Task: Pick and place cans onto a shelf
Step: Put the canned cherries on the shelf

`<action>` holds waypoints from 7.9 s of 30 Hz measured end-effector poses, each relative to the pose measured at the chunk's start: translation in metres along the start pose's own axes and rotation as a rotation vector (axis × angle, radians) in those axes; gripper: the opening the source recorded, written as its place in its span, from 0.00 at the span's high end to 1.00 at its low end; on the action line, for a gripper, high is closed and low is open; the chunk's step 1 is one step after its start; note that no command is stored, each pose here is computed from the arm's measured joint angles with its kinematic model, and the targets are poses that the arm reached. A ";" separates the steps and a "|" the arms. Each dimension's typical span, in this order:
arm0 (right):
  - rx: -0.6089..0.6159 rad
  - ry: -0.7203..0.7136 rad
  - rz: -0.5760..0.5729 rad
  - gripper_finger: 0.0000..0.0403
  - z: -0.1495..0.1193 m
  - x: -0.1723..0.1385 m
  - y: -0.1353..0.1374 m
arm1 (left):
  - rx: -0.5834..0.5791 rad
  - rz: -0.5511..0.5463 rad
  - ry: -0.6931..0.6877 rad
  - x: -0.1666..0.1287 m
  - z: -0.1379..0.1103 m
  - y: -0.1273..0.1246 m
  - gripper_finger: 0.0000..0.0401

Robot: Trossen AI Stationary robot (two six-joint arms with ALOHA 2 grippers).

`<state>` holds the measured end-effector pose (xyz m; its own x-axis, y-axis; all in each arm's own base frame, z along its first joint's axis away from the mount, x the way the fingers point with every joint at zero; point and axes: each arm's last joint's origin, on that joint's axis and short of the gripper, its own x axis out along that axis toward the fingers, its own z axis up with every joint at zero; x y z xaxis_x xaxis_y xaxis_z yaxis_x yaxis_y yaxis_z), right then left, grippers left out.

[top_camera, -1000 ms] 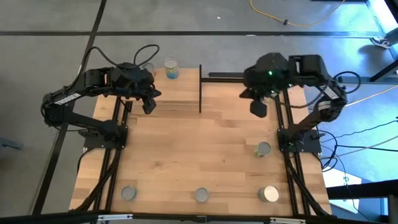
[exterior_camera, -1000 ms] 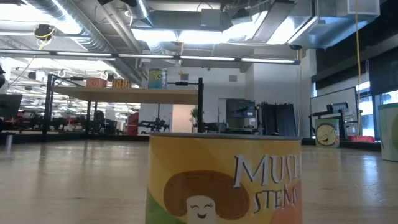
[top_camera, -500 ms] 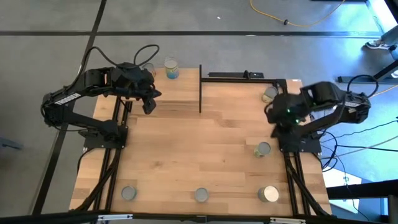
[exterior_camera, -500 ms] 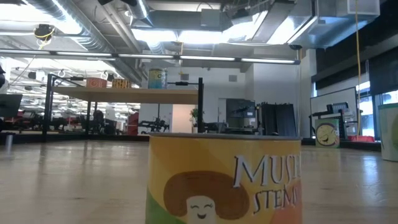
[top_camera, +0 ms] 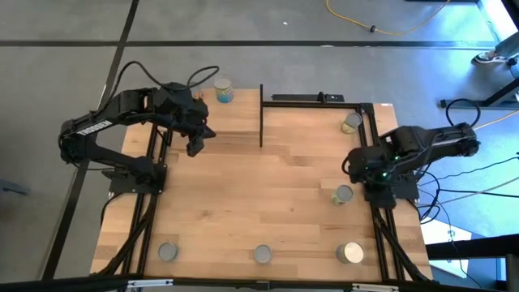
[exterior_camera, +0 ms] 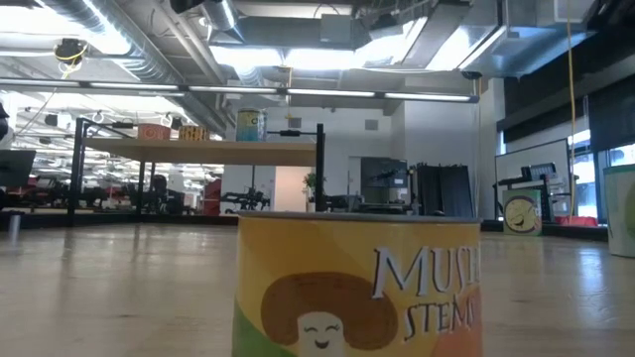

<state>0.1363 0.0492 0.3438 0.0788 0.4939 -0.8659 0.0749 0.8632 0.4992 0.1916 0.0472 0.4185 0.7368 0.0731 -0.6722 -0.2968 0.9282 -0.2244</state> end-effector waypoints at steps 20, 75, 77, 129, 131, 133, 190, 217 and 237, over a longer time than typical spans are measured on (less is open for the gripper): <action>-0.024 0.025 0.066 0.97 0.009 0.029 -0.009 | 0.020 0.007 0.014 0.005 0.001 0.000 1.00; -0.079 0.027 0.167 0.85 -0.007 0.147 0.001 | 0.052 0.008 0.021 0.005 0.000 0.001 1.00; -0.080 0.007 0.155 0.85 -0.006 0.148 0.000 | 0.051 0.008 0.021 0.005 0.000 0.001 1.00; -0.016 0.023 0.119 0.99 0.009 0.187 0.013 | 0.049 0.009 0.020 0.005 0.000 0.001 1.00; -0.015 0.017 0.114 0.99 0.009 0.187 0.013 | 0.049 0.008 0.020 0.004 0.000 0.001 1.00; -0.016 0.012 0.112 0.99 0.010 0.186 0.015 | 0.048 0.008 0.020 0.004 0.000 0.001 1.00; 0.363 -0.483 -0.393 1.00 0.129 -0.082 -0.016 | 0.226 -0.120 0.031 0.004 0.000 -0.003 1.00; 0.077 -0.753 -0.574 1.00 0.231 -0.156 -0.106 | 0.224 -0.125 0.031 0.004 0.000 -0.003 1.00; -0.023 -0.811 -0.518 1.00 0.257 -0.150 -0.119 | 0.222 -0.125 0.031 0.004 0.000 -0.003 1.00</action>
<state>0.3707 -0.1544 0.4217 0.7054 -0.1639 -0.6896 0.2748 0.9600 0.0529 0.1951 0.0445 0.4163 0.7392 -0.0551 -0.6713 -0.0614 0.9870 -0.1487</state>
